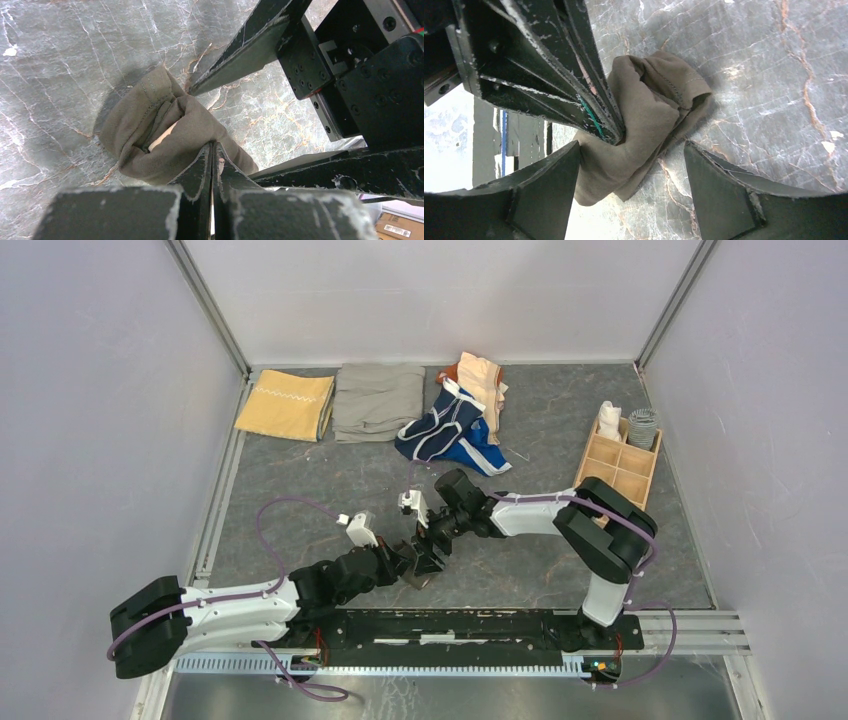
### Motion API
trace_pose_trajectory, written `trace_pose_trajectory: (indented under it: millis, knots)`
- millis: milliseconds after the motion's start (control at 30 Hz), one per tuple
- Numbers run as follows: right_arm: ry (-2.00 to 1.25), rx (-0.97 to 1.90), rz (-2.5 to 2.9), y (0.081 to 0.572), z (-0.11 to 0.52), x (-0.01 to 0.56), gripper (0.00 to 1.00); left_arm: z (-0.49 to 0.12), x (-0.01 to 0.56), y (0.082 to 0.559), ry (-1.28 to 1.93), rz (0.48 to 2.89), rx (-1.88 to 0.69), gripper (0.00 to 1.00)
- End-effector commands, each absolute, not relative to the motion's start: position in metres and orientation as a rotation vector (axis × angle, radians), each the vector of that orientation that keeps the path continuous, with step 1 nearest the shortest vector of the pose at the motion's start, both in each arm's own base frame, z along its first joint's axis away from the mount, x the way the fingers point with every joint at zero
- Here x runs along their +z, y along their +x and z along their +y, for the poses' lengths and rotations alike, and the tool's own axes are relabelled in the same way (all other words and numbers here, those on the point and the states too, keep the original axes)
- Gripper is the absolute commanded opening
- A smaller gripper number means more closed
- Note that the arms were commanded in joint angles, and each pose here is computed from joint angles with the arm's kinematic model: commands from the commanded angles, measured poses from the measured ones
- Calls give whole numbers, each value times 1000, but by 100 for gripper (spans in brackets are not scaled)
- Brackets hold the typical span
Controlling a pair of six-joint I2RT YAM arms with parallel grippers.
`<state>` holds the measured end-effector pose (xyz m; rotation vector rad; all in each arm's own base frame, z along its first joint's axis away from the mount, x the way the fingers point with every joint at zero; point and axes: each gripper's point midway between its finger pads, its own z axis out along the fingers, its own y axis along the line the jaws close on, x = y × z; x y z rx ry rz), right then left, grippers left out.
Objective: Roll the underwear
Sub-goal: Pick up the underwear from the center of the board.
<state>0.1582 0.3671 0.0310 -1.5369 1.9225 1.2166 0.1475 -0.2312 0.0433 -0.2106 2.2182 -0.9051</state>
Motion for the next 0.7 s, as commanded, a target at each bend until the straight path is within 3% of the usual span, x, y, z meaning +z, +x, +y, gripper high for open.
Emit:
trace_pose_trajectory:
  millis: [0,333,533,667]
  knots:
    - [-1581,1216,1950,154,360,14,77,-203,7,140,-185,2318,-719,2]
    - [-1526,1227,2001,154,352,3,39,-205,8,141,-168,2322,-710,2]
    - [-1461,1232,2010,160,349,5,9,-207,15,143,-170,2312,-704,2]
    - [-1452,1236,2005,156,346,6,0,-215,49,154,-176,2248,-735,2]
